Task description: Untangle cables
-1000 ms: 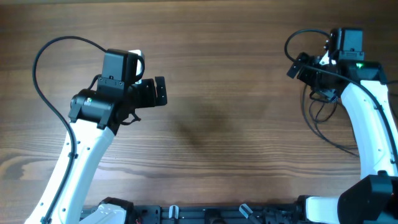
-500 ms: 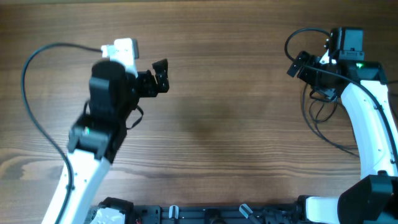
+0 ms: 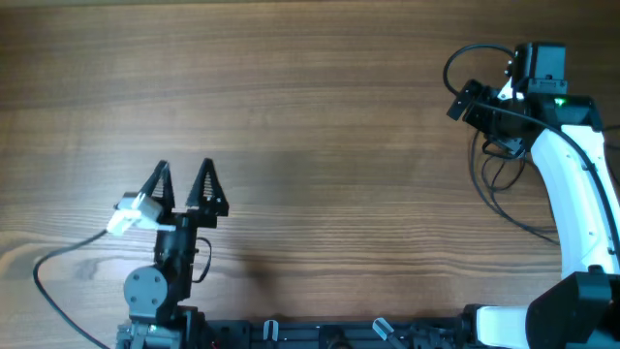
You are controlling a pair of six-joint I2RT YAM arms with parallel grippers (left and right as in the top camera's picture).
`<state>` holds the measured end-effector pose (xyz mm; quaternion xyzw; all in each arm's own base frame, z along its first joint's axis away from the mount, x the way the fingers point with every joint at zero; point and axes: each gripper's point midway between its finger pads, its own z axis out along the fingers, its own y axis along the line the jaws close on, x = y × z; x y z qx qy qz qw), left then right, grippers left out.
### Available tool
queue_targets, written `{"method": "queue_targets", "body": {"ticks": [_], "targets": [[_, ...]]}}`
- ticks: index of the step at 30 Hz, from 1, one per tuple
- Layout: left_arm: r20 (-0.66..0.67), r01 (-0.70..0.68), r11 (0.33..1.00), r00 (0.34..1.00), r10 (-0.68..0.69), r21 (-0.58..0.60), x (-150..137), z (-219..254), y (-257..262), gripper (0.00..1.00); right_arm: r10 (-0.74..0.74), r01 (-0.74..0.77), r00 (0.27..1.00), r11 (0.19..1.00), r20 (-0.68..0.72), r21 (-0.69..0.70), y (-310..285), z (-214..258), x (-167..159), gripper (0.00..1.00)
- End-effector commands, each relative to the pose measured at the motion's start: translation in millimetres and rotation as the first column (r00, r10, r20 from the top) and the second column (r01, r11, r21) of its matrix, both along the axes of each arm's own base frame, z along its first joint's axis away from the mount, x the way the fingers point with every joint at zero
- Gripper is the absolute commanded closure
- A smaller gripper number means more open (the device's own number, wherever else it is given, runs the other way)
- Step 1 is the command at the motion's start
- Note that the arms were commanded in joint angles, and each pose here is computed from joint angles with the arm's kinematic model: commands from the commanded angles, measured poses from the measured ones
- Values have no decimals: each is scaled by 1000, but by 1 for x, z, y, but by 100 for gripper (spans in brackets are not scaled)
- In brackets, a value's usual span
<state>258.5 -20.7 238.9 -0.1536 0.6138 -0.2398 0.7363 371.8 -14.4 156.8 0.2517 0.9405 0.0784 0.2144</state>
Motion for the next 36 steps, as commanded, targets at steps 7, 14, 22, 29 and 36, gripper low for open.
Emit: {"method": "queue_targets", "body": {"ticks": [7, 14, 22, 29, 36], "targets": [[-255, -193, 978, 952, 168, -75, -13, -77, 41, 0, 3, -3, 1000, 1000, -8, 11, 3, -3, 2, 0], [-262, -131, 991, 956, 132, 21, -13, -80, 31, 0, 3, -3, 1000, 1000, -8, 11, 3, -3, 2, 0], [-263, -131, 991, 956, 132, 21, -13, -80, 31, 0, 3, -3, 1000, 1000, -8, 11, 3, -3, 2, 0], [-263, -131, 991, 956, 132, 21, -13, -80, 31, 0, 3, -3, 1000, 1000, -8, 11, 3, -3, 2, 0], [-263, -131, 991, 956, 132, 21, -13, -80, 31, 0, -8, 9, 999, 1000, 37, -15, -2, 5, 8, 0]]}}
